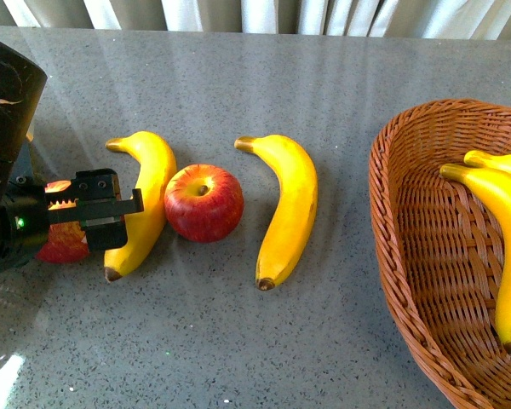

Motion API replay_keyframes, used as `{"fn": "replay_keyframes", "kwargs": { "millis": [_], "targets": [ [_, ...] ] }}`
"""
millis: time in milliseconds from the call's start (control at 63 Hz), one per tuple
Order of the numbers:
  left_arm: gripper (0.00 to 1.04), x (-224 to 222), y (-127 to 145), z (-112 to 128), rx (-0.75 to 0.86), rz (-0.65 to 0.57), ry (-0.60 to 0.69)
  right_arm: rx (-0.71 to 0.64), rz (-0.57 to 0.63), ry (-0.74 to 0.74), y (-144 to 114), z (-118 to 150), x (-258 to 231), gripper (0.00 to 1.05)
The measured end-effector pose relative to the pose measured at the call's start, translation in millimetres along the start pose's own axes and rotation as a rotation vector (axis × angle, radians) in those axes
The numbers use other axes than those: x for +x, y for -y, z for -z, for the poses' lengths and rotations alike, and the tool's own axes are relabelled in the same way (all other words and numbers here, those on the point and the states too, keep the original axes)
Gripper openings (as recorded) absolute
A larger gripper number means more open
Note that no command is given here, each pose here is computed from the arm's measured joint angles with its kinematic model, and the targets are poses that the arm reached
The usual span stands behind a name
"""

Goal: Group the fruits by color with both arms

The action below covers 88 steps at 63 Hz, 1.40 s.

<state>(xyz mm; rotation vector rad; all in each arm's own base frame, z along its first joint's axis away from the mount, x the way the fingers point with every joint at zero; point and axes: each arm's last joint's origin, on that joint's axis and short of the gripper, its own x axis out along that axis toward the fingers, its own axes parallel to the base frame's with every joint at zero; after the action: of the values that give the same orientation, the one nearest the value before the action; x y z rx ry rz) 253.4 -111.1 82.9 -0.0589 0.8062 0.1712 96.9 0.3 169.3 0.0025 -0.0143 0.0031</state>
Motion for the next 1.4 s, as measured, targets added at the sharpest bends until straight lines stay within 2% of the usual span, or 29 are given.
{"fn": "replay_keyframes", "kwargs": {
  "millis": [127, 286, 397, 540, 810, 1016, 1175, 1397],
  "targets": [
    [0.71, -17, 1, -3, 0.003, 0.017, 0.040, 0.000, 0.000, 0.000, 0, 0, 0, 0.96],
    [0.71, -51, -4, -21, -0.016, 0.052, 0.150, 0.000, 0.000, 0.000, 0, 0, 0, 0.96],
    [0.71, -72, -21, -38, -0.045, 0.030, 0.231, 0.000, 0.000, 0.000, 0, 0, 0, 0.96],
    [0.71, -74, -51, -46, -0.102, -0.042, 0.257, 0.000, 0.000, 0.000, 0, 0, 0, 0.96],
    [0.71, -45, -97, -28, -0.170, -0.184, 0.161, 0.000, 0.000, 0.000, 0, 0, 0, 0.96],
    [0.71, -32, -110, -17, -0.195, -0.232, 0.112, 0.000, 0.000, 0.000, 0, 0, 0, 0.96],
    [0.97, -32, -110, -14, -0.197, -0.225, 0.111, 0.000, 0.000, 0.000, 0, 0, 0, 0.96],
    [0.96, -36, -100, -12, -0.170, -0.196, 0.116, 0.000, 0.000, 0.000, 0, 0, 0, 0.96]
  ]
}}
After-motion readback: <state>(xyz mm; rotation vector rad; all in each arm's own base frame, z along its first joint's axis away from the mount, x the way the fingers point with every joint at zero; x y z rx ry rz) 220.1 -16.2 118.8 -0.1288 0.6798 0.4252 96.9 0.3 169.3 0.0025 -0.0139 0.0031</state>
